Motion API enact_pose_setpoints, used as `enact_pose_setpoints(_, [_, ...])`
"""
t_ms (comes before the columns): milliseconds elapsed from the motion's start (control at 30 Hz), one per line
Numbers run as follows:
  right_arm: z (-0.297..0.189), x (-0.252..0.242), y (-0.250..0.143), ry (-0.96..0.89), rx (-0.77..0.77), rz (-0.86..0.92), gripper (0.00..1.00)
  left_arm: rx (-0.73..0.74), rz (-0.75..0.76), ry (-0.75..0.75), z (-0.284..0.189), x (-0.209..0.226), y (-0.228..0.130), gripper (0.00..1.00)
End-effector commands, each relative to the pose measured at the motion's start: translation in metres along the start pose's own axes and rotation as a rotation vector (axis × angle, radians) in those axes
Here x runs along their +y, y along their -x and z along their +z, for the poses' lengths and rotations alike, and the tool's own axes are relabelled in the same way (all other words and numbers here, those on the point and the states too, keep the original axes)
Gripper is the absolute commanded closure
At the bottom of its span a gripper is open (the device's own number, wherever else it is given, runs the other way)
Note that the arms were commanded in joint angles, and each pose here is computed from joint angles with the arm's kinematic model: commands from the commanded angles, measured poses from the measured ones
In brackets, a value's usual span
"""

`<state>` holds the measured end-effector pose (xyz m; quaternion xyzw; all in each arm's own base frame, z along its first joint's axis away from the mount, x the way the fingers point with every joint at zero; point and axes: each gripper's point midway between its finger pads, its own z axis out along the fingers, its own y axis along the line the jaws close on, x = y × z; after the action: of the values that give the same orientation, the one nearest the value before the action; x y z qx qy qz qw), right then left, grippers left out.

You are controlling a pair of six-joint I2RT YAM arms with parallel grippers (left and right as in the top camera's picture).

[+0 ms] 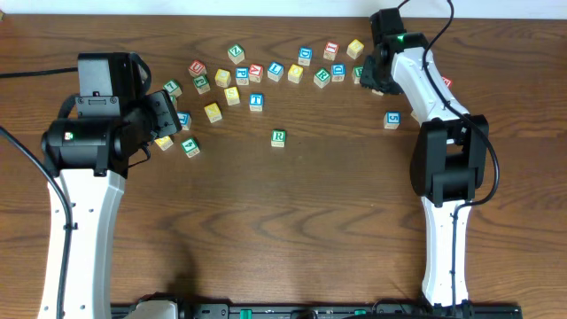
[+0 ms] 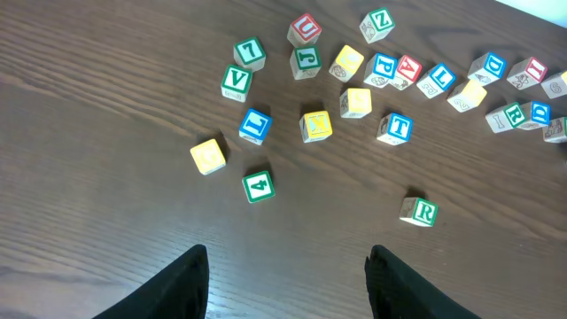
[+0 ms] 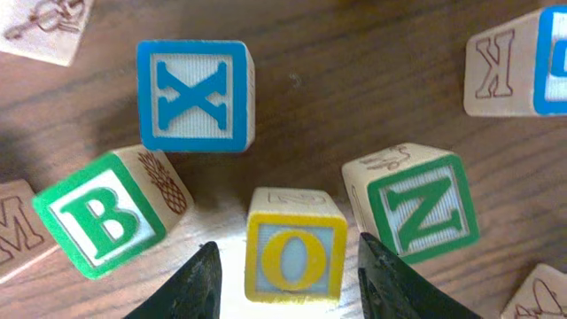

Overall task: Spell out ROBOT
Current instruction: 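Close the right gripper on the yellow O block and lift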

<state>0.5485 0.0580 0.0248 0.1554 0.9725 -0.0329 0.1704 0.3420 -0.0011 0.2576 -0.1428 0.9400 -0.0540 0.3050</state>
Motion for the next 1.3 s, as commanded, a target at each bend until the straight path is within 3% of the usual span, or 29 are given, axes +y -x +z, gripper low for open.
enact_pose_setpoints(0, [0.010,0.002,-0.010,-0.026,0.021,-0.013,0.56,-0.010,0.009,0.002,-0.002,0.000,0.005,0.44])
enact_pose_setpoints(800, [0.021,0.006,-0.009,-0.010,-0.003,-0.059,0.60,-0.017,0.009,0.000,-0.002,0.000,0.007,0.44])
enact_pose_setpoints(967, [0.026,0.004,-0.014,-0.015,0.005,-0.072,0.78,-0.017,0.009,0.000,-0.002,0.000,0.007,0.44])
enact_pose_setpoints(1267, [0.013,0.007,-0.008,0.007,-0.012,-0.109,0.79,-0.017,0.009,0.000,-0.002,0.000,0.007,0.44])
